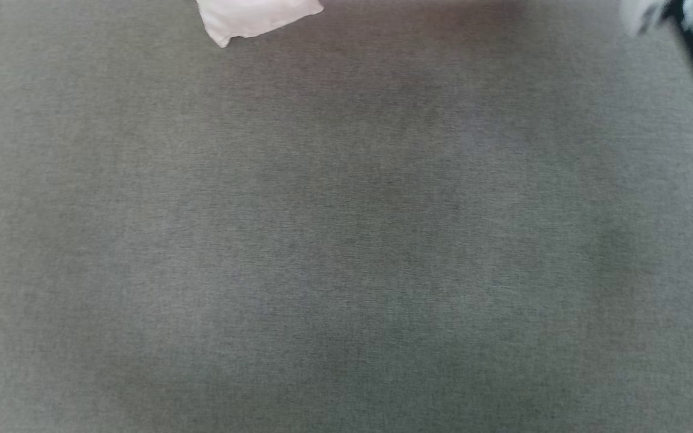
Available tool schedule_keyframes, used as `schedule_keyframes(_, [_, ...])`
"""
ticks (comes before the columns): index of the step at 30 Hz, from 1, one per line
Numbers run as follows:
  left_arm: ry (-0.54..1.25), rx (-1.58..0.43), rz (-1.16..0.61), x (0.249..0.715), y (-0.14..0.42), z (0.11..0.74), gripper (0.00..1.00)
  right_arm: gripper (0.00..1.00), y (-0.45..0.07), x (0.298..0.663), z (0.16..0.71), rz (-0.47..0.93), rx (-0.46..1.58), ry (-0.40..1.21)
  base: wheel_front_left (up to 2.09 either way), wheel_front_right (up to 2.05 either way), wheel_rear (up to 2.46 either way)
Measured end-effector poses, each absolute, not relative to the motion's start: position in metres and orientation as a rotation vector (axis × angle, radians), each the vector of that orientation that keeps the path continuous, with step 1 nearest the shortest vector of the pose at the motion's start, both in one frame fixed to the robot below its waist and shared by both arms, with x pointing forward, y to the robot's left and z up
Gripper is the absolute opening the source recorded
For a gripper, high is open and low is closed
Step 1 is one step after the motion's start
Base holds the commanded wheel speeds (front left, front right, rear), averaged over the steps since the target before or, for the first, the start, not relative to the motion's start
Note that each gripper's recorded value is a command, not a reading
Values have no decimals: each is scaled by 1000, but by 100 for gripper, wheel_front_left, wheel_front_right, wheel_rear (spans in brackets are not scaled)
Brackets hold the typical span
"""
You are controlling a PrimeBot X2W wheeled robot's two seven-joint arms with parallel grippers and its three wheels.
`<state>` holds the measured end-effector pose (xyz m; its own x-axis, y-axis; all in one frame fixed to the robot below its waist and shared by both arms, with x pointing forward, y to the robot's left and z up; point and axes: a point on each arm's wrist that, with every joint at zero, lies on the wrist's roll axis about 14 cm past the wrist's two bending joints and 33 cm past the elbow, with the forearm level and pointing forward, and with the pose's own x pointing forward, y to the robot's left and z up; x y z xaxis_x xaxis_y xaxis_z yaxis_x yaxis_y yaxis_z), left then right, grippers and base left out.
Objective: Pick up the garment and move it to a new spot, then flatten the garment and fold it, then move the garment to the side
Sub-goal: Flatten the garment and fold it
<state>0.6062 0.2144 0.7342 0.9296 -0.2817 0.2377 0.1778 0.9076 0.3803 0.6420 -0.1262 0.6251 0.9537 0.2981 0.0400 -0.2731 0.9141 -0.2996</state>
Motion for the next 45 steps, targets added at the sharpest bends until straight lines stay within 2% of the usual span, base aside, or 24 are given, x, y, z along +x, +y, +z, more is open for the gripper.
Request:
schedule_keyframes(7, [73,299,-294,576,226,607,0,0,-118,609,522,374,-228,221,0,0,0])
schedule_keyframes(16, [514,94,-351,497,223,485,0,0,-126,556,461,438,-143,449,0,0,0])
schedule_keyframes(30, [888,-69,-354,374,196,432,0,0,-143,462,409,543,-132,780,0,0,0])
schedule_keyframes(37, [1015,-112,-338,331,192,422,0,0,-152,426,401,578,-132,889,0,0,0])
schedule_keyframes(45, [1213,-195,-289,273,189,410,0,0,-163,369,392,625,-113,1063,0,0,0])
